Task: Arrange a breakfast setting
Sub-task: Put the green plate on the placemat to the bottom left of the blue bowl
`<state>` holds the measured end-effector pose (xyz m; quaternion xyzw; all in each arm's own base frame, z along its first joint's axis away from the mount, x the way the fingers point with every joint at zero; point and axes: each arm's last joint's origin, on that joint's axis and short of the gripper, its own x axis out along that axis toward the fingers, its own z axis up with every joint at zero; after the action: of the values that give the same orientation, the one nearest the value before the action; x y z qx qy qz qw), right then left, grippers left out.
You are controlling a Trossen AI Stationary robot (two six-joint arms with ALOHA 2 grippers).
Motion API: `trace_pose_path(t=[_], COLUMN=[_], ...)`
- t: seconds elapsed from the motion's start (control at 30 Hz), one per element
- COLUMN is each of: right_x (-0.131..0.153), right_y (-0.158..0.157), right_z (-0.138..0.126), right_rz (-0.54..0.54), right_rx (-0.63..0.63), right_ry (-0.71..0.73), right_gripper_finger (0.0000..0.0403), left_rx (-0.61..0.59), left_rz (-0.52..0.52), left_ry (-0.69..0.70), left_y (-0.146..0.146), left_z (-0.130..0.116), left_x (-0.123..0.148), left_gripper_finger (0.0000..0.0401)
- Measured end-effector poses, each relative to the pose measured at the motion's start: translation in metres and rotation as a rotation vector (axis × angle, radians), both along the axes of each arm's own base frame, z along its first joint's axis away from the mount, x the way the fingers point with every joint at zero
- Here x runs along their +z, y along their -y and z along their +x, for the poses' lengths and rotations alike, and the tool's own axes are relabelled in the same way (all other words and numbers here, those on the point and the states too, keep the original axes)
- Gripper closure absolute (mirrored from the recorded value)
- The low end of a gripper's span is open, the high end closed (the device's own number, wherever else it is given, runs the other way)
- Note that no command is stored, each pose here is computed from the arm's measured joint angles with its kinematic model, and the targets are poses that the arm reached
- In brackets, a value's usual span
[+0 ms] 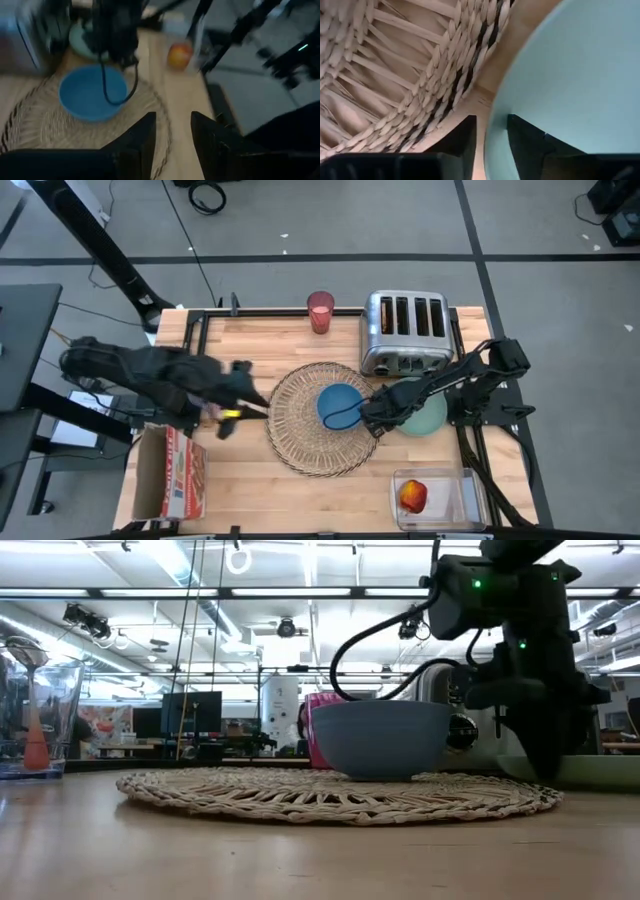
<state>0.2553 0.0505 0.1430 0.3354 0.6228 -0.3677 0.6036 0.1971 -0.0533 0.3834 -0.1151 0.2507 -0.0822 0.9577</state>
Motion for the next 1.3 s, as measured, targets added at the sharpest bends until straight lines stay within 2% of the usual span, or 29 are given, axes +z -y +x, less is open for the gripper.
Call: trace_pose_path(t=[0.2,0.3,0.43,0.57,0.7,0.83,0.97,1.13,1.23,1.3], right_x=[0.008,0.030,0.079,0.144,0.203,0.241,0.248,0.225,0.210,0.199], right_y=[-0.001,-0.004,-0.011,-0.022,-0.036,-0.052,-0.069,-0.090,-0.105,-0.115], right_z=[-0.006,-0.006,-0.001,0.007,0.017,0.032,0.057,0.102,0.128,0.144], right_rz=[-0.021,-0.039,-0.072,-0.111,-0.136,-0.181,-0.210,-0.231,-0.250,-0.264], right_rx=[-0.016,-0.020,0.026,0.070,0.130,0.238,0.396,0.580,0.745,0.906], right_ry=[-0.027,-0.043,-0.043,0.073,0.303,0.540,0.673,0.780,0.864,0.910], right_gripper_finger=[0.0382,0.0388,0.0391,0.0391,0.0391,0.0391,0.0391,0.0391,0.0391,0.0391], left_rx=[0.041,0.042,0.026,0.017,0.016,0.021,0.053,0.080,0.102,0.123], left_rz=[-0.016,-0.017,-0.014,0.000,0.013,0.025,0.027,0.028,0.028,0.034], left_ry=[0.180,0.211,0.206,0.175,0.149,0.131,0.160,0.192,0.213,0.218], left_y=[0.002,0.002,0.002,0.001,0.001,0.000,-0.005,-0.010,-0.014,-0.016], left_z=[-0.044,-0.055,-0.065,-0.068,-0.069,-0.071,-0.078,-0.087,-0.094,-0.097], left_x=[0.026,0.031,0.031,0.028,0.025,0.023,0.026,0.030,0.032,0.032], left_gripper_finger=[0.0271,0.0271,0.0271,0.0271,0.0271,0.0271,0.0271,0.0271,0.0271,0.0271])
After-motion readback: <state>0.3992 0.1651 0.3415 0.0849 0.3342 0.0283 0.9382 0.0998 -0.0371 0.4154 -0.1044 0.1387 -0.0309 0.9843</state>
